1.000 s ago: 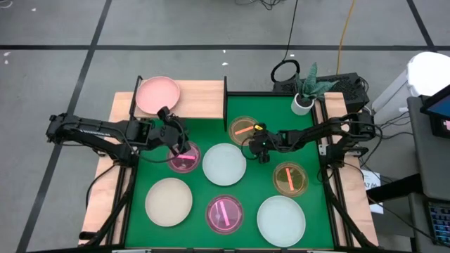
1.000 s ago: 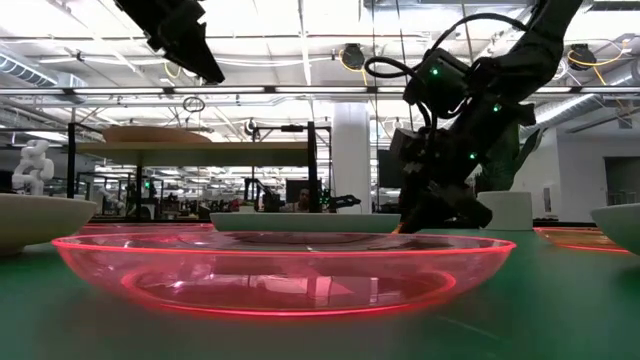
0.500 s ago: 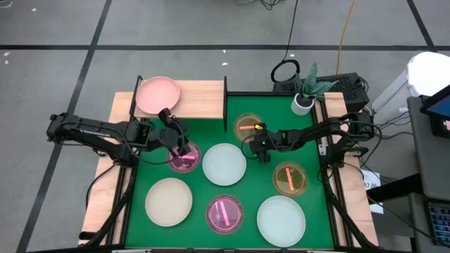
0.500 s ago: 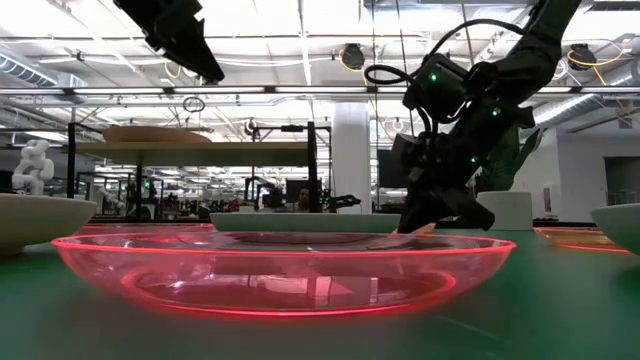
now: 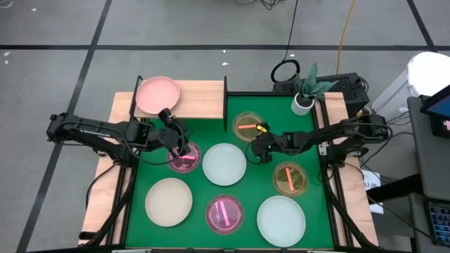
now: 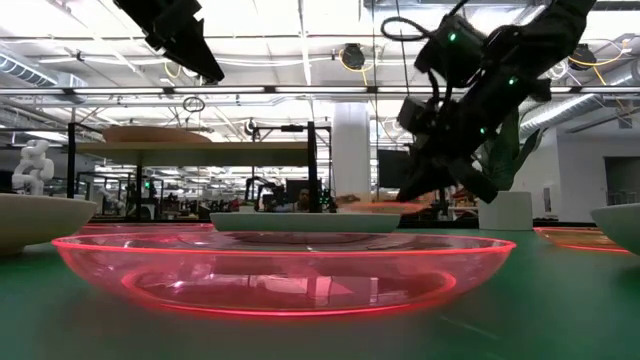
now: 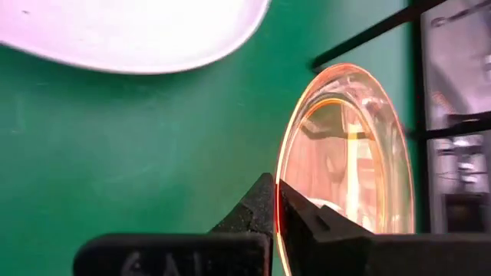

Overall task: Place and stack plates onto a shelf
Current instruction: Put the top orange plate on the shelf

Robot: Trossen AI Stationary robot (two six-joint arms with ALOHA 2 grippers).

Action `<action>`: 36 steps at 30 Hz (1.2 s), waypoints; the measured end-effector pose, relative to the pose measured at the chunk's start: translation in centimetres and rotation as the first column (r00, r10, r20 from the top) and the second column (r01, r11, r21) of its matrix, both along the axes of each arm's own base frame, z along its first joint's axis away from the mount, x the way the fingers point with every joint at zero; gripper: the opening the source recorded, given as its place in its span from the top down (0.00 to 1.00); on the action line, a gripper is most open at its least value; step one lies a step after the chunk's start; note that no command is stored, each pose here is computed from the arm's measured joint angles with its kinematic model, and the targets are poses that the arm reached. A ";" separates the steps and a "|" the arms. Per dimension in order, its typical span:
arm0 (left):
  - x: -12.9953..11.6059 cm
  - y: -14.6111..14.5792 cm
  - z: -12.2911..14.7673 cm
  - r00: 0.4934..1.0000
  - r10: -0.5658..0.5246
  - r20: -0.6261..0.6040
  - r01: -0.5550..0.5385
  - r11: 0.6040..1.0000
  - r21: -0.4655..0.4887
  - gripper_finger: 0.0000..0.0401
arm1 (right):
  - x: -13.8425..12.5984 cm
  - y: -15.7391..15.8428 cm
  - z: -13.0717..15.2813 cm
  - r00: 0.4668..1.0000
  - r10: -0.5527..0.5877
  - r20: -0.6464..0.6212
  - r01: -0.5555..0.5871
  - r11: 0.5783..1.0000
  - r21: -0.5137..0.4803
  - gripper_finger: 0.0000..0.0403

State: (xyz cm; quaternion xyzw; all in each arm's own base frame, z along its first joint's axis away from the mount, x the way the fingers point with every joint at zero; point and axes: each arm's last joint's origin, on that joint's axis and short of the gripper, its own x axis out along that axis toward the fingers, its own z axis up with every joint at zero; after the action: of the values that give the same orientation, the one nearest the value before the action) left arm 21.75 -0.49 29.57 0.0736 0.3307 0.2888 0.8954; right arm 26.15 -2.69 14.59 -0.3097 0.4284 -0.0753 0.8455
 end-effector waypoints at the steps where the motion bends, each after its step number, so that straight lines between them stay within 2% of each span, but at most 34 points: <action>1: 0.0 0.0 0.0 1.000 0.000 0.000 0.000 1.000 0.000 0.45 | -0.1 0.2 0.2 1.000 -0.005 -0.001 0.005 1.000 -0.024 1.00; 4: 0.0 0.0 0.0 1.000 0.001 0.006 -0.001 1.000 0.000 0.45 | -0.2 0.8 1.1 1.000 -0.005 0.009 0.006 0.997 -0.074 1.00; 9: 0.3 0.0 0.3 0.999 -0.004 0.040 0.004 1.000 0.003 0.45 | 0.2 2.0 3.0 1.000 0.014 0.018 -0.012 0.995 -0.100 1.00; 15: 0.3 -0.1 0.3 0.998 0.007 0.060 -0.006 1.000 -0.015 0.45 | 0.8 3.2 5.4 0.998 -0.001 -0.057 -0.009 0.985 -0.170 1.00; 18: 0.3 -0.3 0.3 0.998 0.001 0.065 0.001 1.000 -0.028 0.45 | 1.7 3.5 7.4 1.000 0.001 -0.015 -0.003 0.984 -0.178 1.00; 22: 0.3 -0.8 0.3 0.998 -0.019 0.067 0.021 0.999 -0.036 0.45 | 2.5 4.0 10.1 1.000 -0.022 0.016 0.026 0.963 -0.269 1.00; 28: 0.2 -1.5 0.3 0.997 -0.051 0.061 0.053 0.998 -0.032 0.45 | 4.5 4.4 14.7 0.981 0.063 0.186 0.007 0.935 -0.354 1.00; 32: 0.2 -1.5 0.3 0.997 -0.056 0.057 0.058 0.998 -0.025 0.45 | 5.9 4.4 15.9 0.974 0.115 0.194 -0.019 0.899 -0.437 1.00; 36: 0.2 -1.5 0.2 0.997 -0.063 0.047 0.064 0.998 -0.020 0.45 | 8.4 3.5 16.3 0.974 0.131 0.184 -0.029 0.882 -0.470 1.00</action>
State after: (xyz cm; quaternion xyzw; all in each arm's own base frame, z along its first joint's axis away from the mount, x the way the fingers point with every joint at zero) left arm 21.92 -2.00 29.80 0.0679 0.3104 0.2583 0.9123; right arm 34.54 0.80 30.87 -0.5106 0.2927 -0.1728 0.7898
